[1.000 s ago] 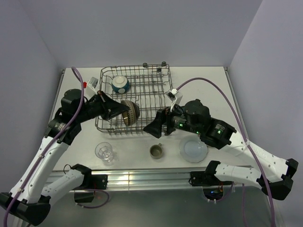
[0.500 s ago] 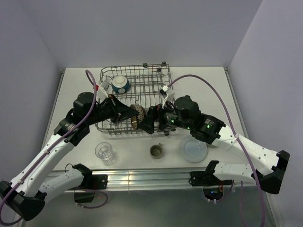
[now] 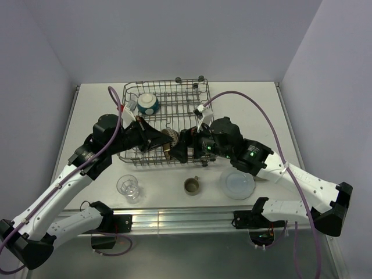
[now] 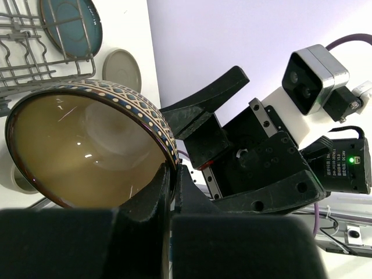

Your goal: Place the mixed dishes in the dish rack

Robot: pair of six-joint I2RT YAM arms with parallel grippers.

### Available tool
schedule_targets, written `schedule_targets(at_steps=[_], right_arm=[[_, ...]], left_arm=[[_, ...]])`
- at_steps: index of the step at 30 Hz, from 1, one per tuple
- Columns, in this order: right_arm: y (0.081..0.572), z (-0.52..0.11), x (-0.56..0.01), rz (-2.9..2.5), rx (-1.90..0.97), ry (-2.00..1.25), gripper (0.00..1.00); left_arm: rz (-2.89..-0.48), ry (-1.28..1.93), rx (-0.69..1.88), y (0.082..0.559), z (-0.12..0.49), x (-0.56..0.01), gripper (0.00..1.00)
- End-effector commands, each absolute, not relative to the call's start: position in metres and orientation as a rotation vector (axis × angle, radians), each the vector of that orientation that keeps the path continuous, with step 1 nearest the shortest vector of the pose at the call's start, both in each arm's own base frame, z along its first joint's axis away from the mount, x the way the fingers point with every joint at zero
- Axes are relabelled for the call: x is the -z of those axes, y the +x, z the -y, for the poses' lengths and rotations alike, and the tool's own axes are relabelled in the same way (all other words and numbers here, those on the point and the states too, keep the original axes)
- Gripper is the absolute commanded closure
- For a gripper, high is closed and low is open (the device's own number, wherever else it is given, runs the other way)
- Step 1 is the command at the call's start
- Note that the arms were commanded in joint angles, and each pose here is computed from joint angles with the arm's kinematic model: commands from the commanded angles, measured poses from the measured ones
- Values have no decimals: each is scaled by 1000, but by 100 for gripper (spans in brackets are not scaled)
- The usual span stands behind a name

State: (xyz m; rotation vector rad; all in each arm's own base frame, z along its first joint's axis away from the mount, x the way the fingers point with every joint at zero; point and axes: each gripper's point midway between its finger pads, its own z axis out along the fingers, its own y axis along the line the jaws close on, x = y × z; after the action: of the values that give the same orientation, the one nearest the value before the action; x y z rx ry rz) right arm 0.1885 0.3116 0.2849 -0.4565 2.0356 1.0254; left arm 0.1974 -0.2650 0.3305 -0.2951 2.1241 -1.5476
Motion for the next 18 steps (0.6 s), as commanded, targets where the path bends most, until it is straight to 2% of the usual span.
schedule_targets(at_steps=[1,8,13,18], right_arm=[[194,-318,-323,-1922,-1068,-442,1],[195,-318,-329,-1908,-1076,-425,6],[194,-319,-328,-1906,-1087,-424,17],[195,-321,-325,-1915,-1089,-413,16]], left_arm=[[-1966,-227,1630,199,271,-371,100],[-1974,-228,1620,200,274,-369,100],[-1978,-235,1617,201,275,-367,100],[-1974,-229,1618,201,277,-370,100]])
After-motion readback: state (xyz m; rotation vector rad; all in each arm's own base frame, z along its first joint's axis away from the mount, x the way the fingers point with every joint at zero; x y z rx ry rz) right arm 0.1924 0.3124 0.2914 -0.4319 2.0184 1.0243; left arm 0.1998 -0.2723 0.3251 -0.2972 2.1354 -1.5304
